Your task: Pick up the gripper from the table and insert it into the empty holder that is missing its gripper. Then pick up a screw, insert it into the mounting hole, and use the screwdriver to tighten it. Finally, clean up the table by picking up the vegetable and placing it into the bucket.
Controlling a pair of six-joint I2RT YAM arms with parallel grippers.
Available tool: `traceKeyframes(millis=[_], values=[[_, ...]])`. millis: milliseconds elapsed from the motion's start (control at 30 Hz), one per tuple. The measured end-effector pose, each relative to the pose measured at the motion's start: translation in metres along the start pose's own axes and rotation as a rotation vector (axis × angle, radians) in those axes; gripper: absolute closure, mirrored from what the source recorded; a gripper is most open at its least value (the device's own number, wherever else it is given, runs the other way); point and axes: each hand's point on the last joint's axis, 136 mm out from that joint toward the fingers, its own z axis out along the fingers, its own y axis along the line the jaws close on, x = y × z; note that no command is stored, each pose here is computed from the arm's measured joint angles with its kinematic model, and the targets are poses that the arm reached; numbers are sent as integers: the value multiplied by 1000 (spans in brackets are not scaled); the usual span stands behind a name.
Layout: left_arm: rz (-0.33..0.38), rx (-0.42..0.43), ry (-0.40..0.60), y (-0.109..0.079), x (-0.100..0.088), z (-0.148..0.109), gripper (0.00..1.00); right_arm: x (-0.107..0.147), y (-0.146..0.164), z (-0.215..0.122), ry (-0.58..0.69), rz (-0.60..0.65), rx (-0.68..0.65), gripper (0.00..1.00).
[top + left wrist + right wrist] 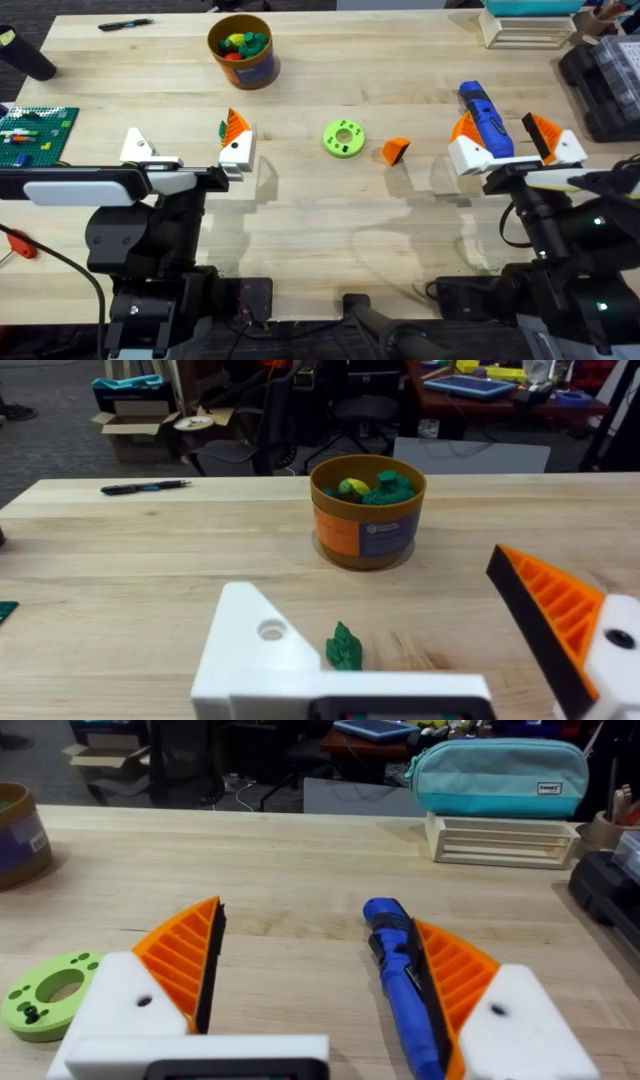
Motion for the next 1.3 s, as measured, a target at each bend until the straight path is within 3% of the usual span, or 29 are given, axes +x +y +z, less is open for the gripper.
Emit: traceKeyframes(millis=[467, 633, 833, 1033, 1067, 1100, 1300], values=[[2, -1, 2, 0, 0, 0, 8, 0, 0, 0, -1, 1, 0, 8], [12, -6, 94, 1, 12, -4, 10, 3, 0, -3, 55, 9, 0, 8], [20, -28, 143, 5, -36, -21, 10, -29, -2, -11, 180, 27, 12, 8], [25, -28, 482, 5, -37, -31, 10, -74, -5, -2, 333, 39, 26, 8], [25, -28, 557, 5, -36, -32, 10, -81, -5, 1, 368, 42, 27, 8], [27, -29, 739, 5, -40, -30, 10, -96, -6, 7, 475, 47, 29, 8], [29, -27, 992, 5, -44, -5, 10, -107, -6, 17, 688, 54, 32, 8]])
